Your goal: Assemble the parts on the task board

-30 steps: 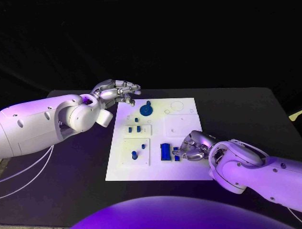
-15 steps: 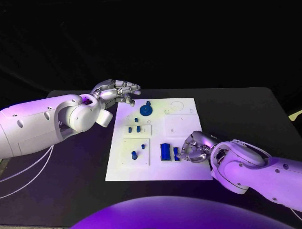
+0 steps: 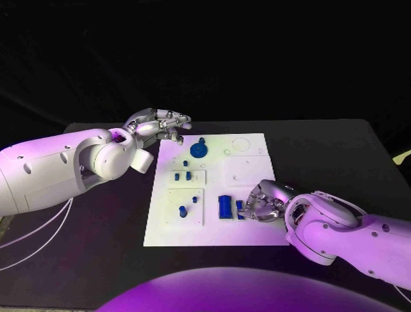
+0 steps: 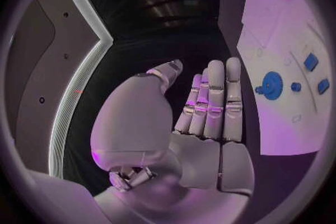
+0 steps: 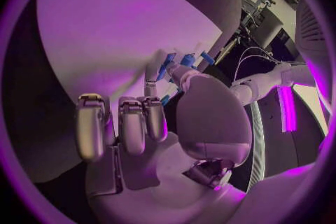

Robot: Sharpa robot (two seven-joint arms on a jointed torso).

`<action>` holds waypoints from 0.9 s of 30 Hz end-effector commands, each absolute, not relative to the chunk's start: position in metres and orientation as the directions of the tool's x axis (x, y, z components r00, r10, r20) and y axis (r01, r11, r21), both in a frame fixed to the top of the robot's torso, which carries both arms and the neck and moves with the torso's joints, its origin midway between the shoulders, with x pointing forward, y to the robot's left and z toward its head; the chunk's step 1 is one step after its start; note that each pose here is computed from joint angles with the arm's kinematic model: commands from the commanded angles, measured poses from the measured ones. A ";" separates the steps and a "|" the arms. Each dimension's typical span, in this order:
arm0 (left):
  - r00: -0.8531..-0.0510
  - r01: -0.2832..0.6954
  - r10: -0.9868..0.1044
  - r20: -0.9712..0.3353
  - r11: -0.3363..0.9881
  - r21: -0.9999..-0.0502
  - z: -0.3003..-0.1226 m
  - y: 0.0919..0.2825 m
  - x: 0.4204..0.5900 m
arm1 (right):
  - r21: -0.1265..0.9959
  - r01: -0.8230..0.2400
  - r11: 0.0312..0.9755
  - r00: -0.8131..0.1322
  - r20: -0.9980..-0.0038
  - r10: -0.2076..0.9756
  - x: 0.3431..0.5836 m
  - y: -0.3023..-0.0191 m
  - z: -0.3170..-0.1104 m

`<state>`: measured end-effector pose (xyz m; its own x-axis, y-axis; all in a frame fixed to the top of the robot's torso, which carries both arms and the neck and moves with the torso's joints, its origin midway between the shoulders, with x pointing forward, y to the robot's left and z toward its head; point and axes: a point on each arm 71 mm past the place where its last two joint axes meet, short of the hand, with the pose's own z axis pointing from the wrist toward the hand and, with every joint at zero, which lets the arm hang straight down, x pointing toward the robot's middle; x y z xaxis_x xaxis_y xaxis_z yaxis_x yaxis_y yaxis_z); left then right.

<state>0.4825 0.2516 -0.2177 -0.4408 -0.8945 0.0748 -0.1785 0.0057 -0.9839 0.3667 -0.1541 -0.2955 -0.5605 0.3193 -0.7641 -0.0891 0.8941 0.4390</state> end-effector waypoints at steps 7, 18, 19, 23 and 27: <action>-0.451 -0.169 -0.888 0.083 -0.006 -0.986 -0.217 0.249 0.484 | 0.568 -0.156 0.808 -0.424 -0.778 0.464 0.373 -0.162 -0.273; -0.349 -0.121 -0.933 0.092 -0.053 -0.991 -0.231 0.253 0.494 | 0.875 -0.052 0.482 -0.380 -0.463 0.801 0.449 -0.198 -0.255; -0.330 -0.112 -0.940 0.088 -0.054 -0.992 -0.232 0.253 0.495 | 0.892 -0.031 0.451 -0.381 -0.427 0.820 0.456 -0.202 -0.255; -0.273 -0.083 -0.959 0.074 -0.053 -0.995 -0.237 0.255 0.499 | 0.930 0.022 0.366 -0.380 -0.331 0.864 0.480 -0.213 -0.259; -0.213 -0.070 -0.974 0.079 -0.066 -0.995 -0.245 0.257 0.504 | 0.953 0.045 0.298 -0.366 -0.262 0.893 0.509 -0.225 -0.265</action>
<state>0.5016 0.2515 -0.2479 -0.2962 -0.9524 0.0723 -0.1298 -0.0349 -0.9909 0.5043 -0.2223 -0.2649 -0.3127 0.8301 -0.4616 0.0231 0.4925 0.8700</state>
